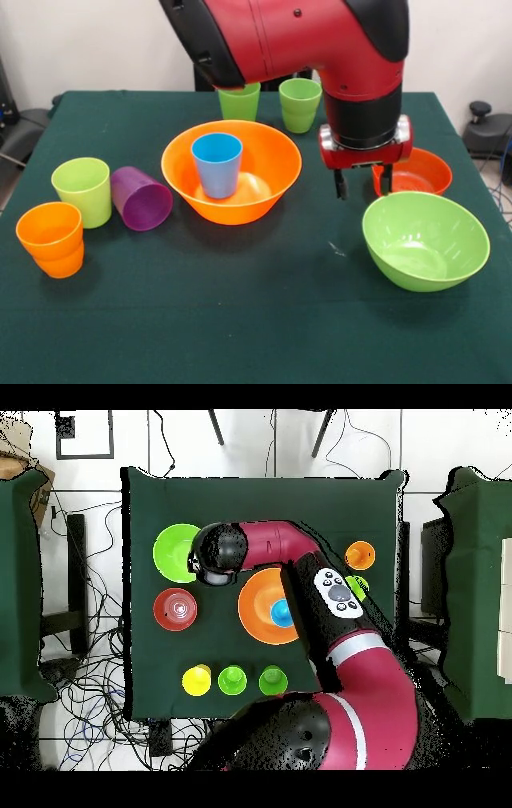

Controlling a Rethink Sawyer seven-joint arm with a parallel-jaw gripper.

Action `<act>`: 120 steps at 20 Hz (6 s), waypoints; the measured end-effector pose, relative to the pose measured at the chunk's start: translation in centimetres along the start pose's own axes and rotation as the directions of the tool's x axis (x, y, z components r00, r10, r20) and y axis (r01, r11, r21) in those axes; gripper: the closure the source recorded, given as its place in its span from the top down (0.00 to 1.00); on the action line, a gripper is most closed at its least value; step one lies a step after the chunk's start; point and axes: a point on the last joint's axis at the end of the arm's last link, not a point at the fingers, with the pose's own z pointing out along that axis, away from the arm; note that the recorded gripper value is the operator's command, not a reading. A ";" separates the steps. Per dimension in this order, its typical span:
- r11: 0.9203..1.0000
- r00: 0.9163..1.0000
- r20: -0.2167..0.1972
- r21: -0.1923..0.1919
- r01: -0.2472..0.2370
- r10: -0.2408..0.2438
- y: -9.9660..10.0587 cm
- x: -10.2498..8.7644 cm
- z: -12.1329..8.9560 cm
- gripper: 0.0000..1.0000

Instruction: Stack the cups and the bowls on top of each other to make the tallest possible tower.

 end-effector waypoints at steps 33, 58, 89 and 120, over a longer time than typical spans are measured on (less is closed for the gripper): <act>1.000 0.996 -0.089 0.021 0.021 -0.019 2.3 -0.5 2.4 1.00; 0.992 0.992 -0.103 0.097 0.084 -0.074 3.3 -0.5 2.9 1.00; 0.992 0.993 -0.099 0.100 0.072 -0.062 2.2 -0.7 2.7 1.00; 0.987 0.995 -0.088 0.142 0.068 -0.056 0.9 -1.1 2.8 1.00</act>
